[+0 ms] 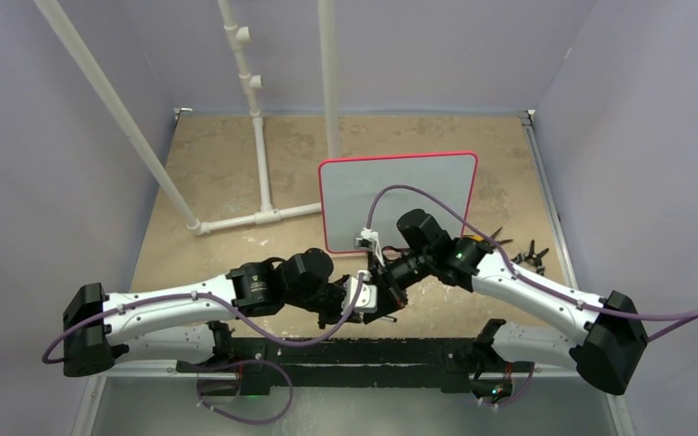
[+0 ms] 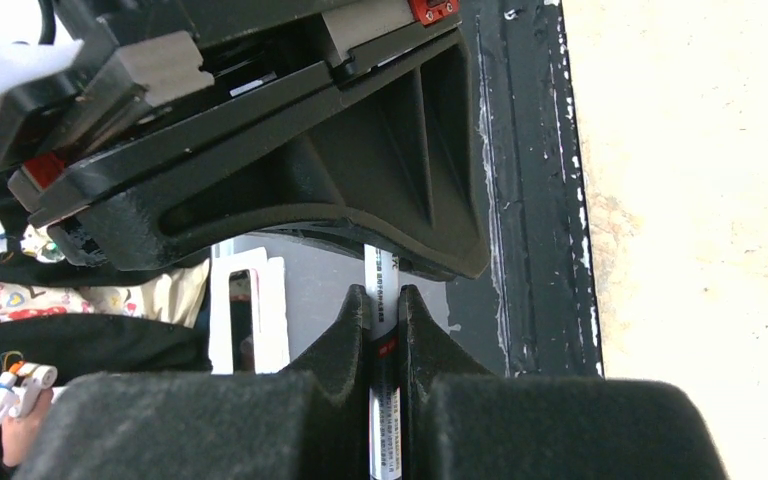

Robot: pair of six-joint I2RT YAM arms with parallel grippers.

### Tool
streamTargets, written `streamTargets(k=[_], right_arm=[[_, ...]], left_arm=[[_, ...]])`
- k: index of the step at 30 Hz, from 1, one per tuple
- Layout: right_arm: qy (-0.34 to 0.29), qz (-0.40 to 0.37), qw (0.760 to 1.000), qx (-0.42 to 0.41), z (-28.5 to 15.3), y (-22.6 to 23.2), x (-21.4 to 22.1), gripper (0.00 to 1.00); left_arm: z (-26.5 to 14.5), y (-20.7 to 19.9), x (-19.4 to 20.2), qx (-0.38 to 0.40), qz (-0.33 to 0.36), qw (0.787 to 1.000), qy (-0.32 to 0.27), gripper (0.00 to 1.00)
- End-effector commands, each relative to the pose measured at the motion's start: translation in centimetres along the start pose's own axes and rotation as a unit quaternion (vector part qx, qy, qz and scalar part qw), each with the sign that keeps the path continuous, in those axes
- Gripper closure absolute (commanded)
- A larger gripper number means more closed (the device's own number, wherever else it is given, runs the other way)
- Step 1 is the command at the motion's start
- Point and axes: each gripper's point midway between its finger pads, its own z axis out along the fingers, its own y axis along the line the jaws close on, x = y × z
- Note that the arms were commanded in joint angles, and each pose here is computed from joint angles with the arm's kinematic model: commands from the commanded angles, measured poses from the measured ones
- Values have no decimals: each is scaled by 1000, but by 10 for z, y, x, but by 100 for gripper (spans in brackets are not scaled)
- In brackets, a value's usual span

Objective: Write a sentence on the whiteboard
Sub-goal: Pass from the right arm to the left, then pass from the left arm to the right

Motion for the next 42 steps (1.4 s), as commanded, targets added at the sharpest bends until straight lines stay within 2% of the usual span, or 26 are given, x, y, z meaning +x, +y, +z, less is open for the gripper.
streamTargets(k=[1,4,5,7,11,14,17,20,24,27,33,42], right_arm=[[-41,-35,998,10,-9,11,-27,96],[-75,-47,996,32,-14,11,-37,77],[-91,-52,994,40,-16,11,-42,62],[-131,-57,989,47,-21,15,-53,46],[-213,-65,974,52,-34,24,-69,25],[-284,-62,956,46,-44,30,-81,18],[-364,-74,928,4,-61,50,-89,15],[-420,-71,905,-23,-75,60,-92,9],[-425,-74,901,-40,-74,63,-89,16],[-409,-79,908,-47,-69,64,-91,26],[-365,-85,926,-36,-55,57,-90,33],[-362,-78,929,-18,-54,49,-90,50]], left_arm=[[-6,5,-18,-20,2,999,-37,100],[-17,14,-29,-50,-4,997,-63,100],[-21,17,-33,-56,-10,996,-73,100],[-29,23,-40,-56,-24,993,-99,100],[-43,30,-51,-42,-41,988,-142,100],[-47,30,-58,-32,-39,986,-158,100],[-49,21,-72,1,-44,982,-183,100],[-47,15,-72,25,-49,982,-182,100],[-45,14,-65,29,-53,984,-167,100],[-43,15,-64,31,-56,985,-162,100],[-45,24,-66,9,-63,984,-164,100],[-40,31,-60,3,-77,986,-151,100]])
